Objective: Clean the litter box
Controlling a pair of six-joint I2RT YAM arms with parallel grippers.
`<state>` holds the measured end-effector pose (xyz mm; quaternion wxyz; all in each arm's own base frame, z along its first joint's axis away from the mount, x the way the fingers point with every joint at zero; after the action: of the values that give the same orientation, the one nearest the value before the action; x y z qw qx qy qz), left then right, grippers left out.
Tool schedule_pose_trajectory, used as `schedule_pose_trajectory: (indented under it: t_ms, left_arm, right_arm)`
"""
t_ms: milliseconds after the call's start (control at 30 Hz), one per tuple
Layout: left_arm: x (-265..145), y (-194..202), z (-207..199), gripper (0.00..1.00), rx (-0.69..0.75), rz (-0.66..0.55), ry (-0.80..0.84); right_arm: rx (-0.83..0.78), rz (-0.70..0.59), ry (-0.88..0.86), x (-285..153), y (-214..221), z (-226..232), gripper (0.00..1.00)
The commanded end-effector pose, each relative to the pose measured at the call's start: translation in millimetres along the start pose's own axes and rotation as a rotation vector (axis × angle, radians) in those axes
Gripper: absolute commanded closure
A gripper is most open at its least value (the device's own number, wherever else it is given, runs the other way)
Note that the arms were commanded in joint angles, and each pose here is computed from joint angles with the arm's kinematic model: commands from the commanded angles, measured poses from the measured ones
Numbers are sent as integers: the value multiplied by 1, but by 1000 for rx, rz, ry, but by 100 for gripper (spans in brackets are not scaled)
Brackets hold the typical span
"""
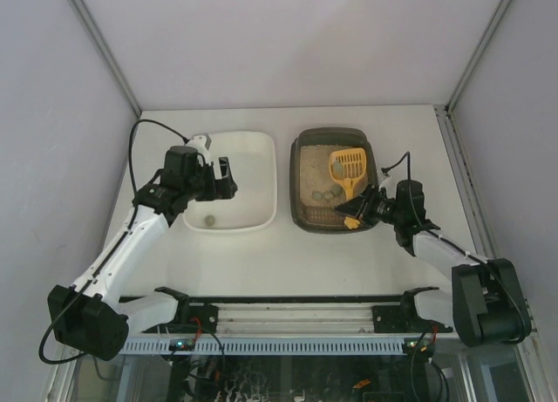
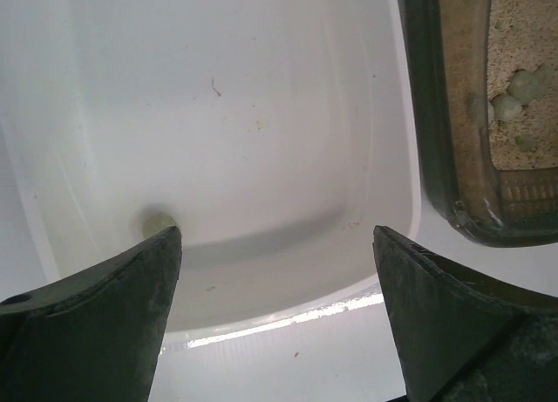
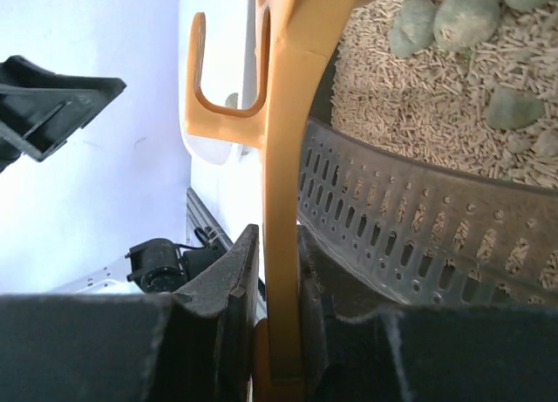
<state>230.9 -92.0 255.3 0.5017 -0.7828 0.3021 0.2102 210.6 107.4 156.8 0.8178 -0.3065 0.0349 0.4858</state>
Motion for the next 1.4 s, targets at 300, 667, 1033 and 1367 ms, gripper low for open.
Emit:
schedule_pose_trajectory:
  t_ms: [300,667,1033,1367]
  left_arm:
    - [-2,4,8,6,36,-52,-19]
    - [1,8,9,6,37,-31,-9]
    - [0,9,5,6,20,-8,27]
    - [-7,2,10,1,202,118,216]
  right_arm:
    - [-113,-142,-342,12,3,11,100]
    - [-28,-151,-280,19,-1,3,100]
    - [-29,-47,-264,34,5,11,100]
    - [-81,44,-238,51,2,38,100]
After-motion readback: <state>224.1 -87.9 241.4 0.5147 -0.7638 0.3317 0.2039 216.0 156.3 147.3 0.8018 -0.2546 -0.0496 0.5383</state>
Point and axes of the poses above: each gripper's point midway between its finger pads, its own x axis out along the fingers, its own z axis along the line the jaws close on, y = z × x, the point moved 10 cm from there along -x, back along the fingers, and after that the axes turned 12 degrees about -x, right-handed, at the moved point
